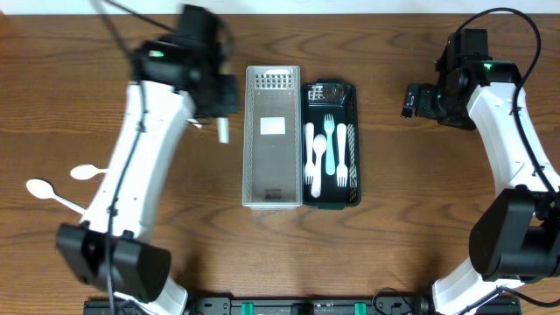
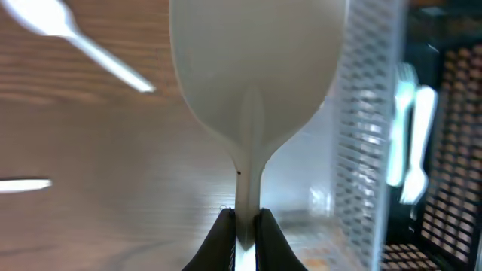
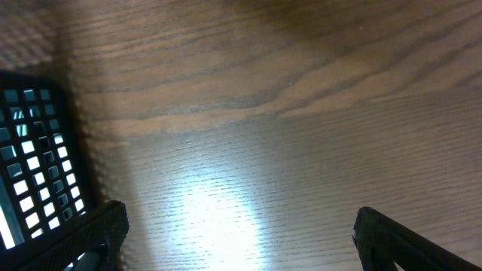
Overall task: Pack container
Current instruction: 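Carry the white spoon into the grey mesh tray and release it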
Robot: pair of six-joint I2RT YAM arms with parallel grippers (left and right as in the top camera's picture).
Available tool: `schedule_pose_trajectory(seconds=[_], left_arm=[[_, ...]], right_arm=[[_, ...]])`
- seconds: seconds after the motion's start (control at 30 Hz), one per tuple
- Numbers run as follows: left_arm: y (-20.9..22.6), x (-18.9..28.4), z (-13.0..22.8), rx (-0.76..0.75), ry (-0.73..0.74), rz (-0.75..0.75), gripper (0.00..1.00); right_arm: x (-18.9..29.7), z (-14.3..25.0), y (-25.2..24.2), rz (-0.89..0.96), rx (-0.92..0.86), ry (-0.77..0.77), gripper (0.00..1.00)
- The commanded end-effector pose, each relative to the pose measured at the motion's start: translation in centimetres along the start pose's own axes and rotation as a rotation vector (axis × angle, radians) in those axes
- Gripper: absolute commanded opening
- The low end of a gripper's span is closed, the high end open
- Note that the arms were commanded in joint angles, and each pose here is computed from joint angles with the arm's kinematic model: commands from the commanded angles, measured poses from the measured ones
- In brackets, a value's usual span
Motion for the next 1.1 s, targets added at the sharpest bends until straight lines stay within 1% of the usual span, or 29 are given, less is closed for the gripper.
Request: schedule_pose_trajectory(seconds=[0.0, 0.07, 0.2, 0.33, 0.4, 0.43, 0.47, 0.53, 0.57, 0.6, 0.63, 0.7, 0.77, 0.8, 0.83, 0.87, 0.93, 1.07], left_arm=[[-1.9, -3.0, -0.1, 0.020, 0.056, -0.012, 0.05], [-2.8, -4.6, 0.0, 0.028, 0.093, -0.009, 0.06], [-4.8, -8.2, 0.5, 0.008, 0.201, 0.051, 0.06], [-6.1, -10.9, 0.9, -0.031, 0.251, 0.047, 0.06], [-6.3, -11.5, 1.0, -0.044, 0.261, 0.047, 0.36], [-6.2, -11.6, 1.0, -0.048, 0.264, 0.046, 0.50], [-6.1, -11.6, 0.9, -0.050, 0.262, 0.045, 0.57], [-5.7, -11.2, 0.7, -0.047, 0.251, 0.039, 0.64], [-5.6, -10.7, 0.5, -0.055, 0.237, 0.043, 0.66], [-5.4, -10.2, 0.2, -0.060, 0.219, 0.043, 0.70], [-5.2, -9.4, -0.3, -0.063, 0.194, 0.041, 0.73], [-4.4, -7.0, -1.7, -0.060, 0.108, -0.002, 0.74], [-3.3, -4.2, -3.4, -0.048, -0.005, -0.072, 0.79], [-2.6, -2.6, -4.4, -0.032, -0.070, -0.107, 0.86], [-1.8, -1.3, -5.2, 0.014, -0.128, -0.142, 0.94], [-0.7, -0.1, -6.1, 0.086, -0.185, -0.180, 0.96], [2.3, 2.0, -7.7, 0.290, -0.293, -0.220, 0.96], [8.4, 2.3, -9.0, 0.691, -0.388, -0.189, 0.99]], right_arm=[[-0.3, 0.1, -0.1, 0.007, 0.011, 0.008, 0.99], [-0.3, 0.1, -0.1, 0.007, 0.011, 0.009, 0.99], [-0.3, 0.1, -0.1, 0.007, 0.010, 0.008, 0.99], [-0.3, 0.1, -0.1, 0.007, 0.010, 0.008, 0.99], [-0.3, 0.1, -0.1, 0.007, 0.010, 0.008, 0.99], [-0.3, 0.1, -0.1, 0.007, 0.010, 0.008, 0.99], [-0.3, 0.1, -0.1, 0.007, 0.010, 0.008, 0.99], [-0.3, 0.1, -0.1, 0.007, 0.010, 0.009, 0.99], [-0.3, 0.1, -0.1, 0.007, 0.010, 0.008, 0.99], [-0.3, 0.1, -0.1, 0.007, 0.010, 0.008, 0.99], [-0.3, 0.1, -0.1, 0.008, 0.010, 0.008, 0.99], [-0.3, 0.1, -0.1, 0.008, 0.011, 0.008, 0.99], [-0.3, 0.1, -0.1, 0.008, 0.011, 0.008, 0.99], [-0.3, 0.1, -0.1, 0.008, 0.014, 0.008, 0.99], [-0.3, 0.1, -0.1, 0.008, 0.018, 0.008, 0.99], [-0.3, 0.1, -0.1, 0.008, 0.018, 0.008, 0.99], [-0.3, 0.1, -0.1, 0.008, 0.018, 0.008, 0.99], [-0.3, 0.1, -0.1, 0.008, 0.018, 0.009, 0.99]])
Point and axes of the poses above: each gripper's point midway between its finger pads, its own x axis back along the fingers, its own y axis along the line the jaws close on, z = x × y, the point moved 7 cm from there along x, back along the fingers, and after that the axes turned 11 degrees about -x, right-handed, at the moved point
